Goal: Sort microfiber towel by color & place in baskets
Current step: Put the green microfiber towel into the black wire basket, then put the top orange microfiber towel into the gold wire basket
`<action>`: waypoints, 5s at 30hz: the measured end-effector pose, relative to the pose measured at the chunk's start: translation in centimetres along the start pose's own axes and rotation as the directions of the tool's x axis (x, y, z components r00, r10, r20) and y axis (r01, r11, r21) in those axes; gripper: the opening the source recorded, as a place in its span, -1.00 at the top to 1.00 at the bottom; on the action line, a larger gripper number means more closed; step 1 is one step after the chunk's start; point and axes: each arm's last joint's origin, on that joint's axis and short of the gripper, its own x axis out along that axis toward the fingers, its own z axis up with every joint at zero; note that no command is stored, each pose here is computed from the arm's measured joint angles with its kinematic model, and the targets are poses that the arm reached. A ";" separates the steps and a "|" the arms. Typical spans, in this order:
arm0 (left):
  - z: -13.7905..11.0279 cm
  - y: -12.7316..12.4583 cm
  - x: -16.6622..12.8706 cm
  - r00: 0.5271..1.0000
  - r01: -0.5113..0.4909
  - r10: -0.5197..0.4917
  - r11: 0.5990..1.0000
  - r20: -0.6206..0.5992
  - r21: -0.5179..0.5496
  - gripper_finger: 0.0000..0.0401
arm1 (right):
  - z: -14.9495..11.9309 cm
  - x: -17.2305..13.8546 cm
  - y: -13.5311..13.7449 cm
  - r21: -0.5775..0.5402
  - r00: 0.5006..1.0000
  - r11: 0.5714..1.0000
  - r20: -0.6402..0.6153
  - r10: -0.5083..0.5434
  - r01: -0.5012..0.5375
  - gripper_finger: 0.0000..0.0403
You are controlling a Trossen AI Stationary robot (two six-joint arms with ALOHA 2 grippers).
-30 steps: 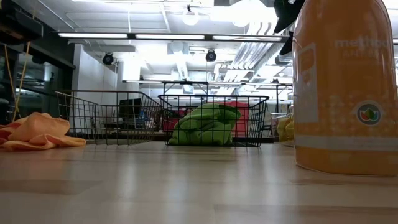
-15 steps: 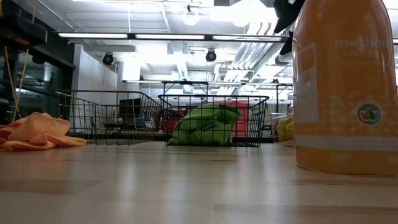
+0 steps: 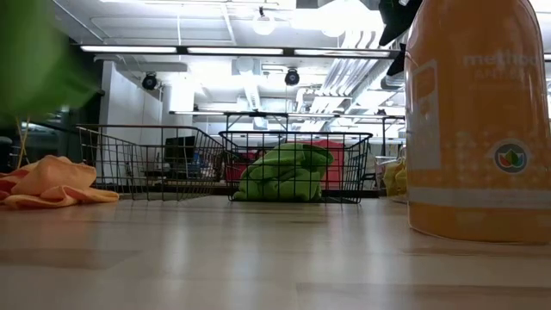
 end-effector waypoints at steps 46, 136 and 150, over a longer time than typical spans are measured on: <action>6.6 30.3 5.6 0.761 -0.490 0.619 0.745 0.193 -0.453 0.54 | 2.7 -7.2 1.7 0.016 0.749 0.994 0.659 0.074 -0.112 -0.65; -6.9 21.1 -5.5 0.625 -0.721 0.724 0.394 -0.292 -0.570 1.00 | 2.2 -6.8 1.5 0.019 0.794 0.992 0.602 0.086 -0.122 -0.65; -7.1 23.4 2.9 0.808 -0.476 0.587 0.601 -0.049 -0.642 0.98 | 2.2 -6.8 1.5 0.016 0.793 0.993 0.603 0.086 -0.120 -0.65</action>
